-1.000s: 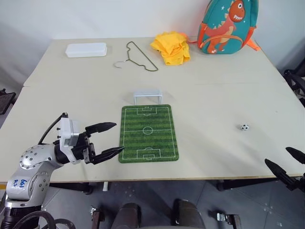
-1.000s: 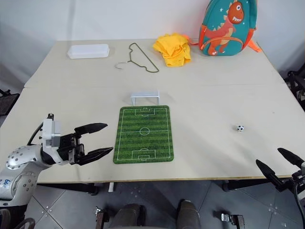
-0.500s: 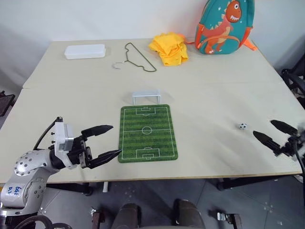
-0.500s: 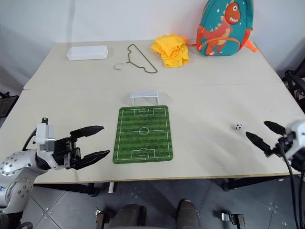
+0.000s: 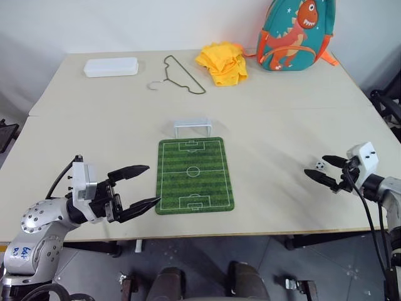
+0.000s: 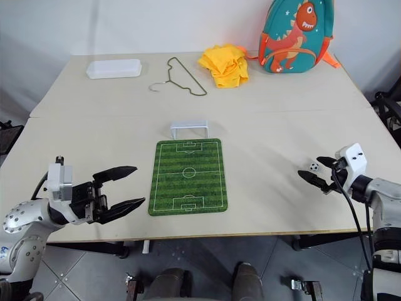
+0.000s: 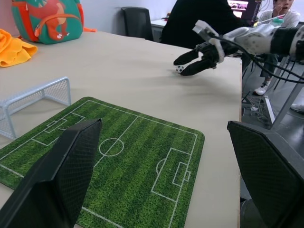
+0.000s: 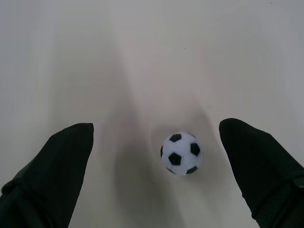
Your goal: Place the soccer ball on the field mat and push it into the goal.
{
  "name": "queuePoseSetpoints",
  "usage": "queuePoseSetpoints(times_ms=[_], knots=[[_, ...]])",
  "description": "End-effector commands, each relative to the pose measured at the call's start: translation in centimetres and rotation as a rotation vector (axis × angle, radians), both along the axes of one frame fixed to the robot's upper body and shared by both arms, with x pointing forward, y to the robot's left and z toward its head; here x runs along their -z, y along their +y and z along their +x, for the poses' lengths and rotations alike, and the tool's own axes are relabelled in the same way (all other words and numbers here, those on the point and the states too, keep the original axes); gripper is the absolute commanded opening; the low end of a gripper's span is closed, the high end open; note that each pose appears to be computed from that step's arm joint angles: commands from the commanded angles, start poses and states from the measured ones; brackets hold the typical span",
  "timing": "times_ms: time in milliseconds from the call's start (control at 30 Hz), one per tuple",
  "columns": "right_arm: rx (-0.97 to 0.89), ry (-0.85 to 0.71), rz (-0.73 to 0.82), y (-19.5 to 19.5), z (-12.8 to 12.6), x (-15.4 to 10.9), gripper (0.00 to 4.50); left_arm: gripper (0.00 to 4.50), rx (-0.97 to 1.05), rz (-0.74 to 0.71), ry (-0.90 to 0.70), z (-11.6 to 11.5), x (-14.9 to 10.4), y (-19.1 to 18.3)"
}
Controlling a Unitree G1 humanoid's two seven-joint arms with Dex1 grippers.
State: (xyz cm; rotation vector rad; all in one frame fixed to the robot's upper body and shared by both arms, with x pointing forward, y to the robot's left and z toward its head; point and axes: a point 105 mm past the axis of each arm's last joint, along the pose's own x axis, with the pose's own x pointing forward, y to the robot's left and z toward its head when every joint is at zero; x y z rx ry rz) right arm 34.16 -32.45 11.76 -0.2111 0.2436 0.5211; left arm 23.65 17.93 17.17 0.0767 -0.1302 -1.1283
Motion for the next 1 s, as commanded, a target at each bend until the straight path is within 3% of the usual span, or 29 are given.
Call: queuePoseSetpoints(times_ms=[33,100,467,567,700,1000], knots=[[0.009,-0.025,-0.010,-0.2,0.4,-0.3,4.46,4.50,0.021,-0.005,-0.028,-0.4,-0.7,-0.1],[0.013,-0.026,-0.011,-0.3,0.4,-0.2,4.46,4.50,0.022,-0.005,-0.029,-0.5,-0.7,-0.1],[0.019,-0.046,0.018,-1.2,0.1,-0.4,0.84,4.50,0.019,0.026,-0.060,-1.0,-0.6,0.1],[-0.049,-0.077,0.024,-0.5,0.0,-1.1,0.85,4.50,0.021,0.016,-0.049,-1.2,-0.5,0.2],[-0.357,-0.154,0.069,4.7,-0.1,-3.4,0.85,4.50,0.011,0.032,-0.053,-1.5,0.0,0.8],[-1.041,-0.124,0.024,22.7,-4.0,-4.1,0.85,4.50,-0.087,0.097,0.018,-2.9,2.7,3.7]])
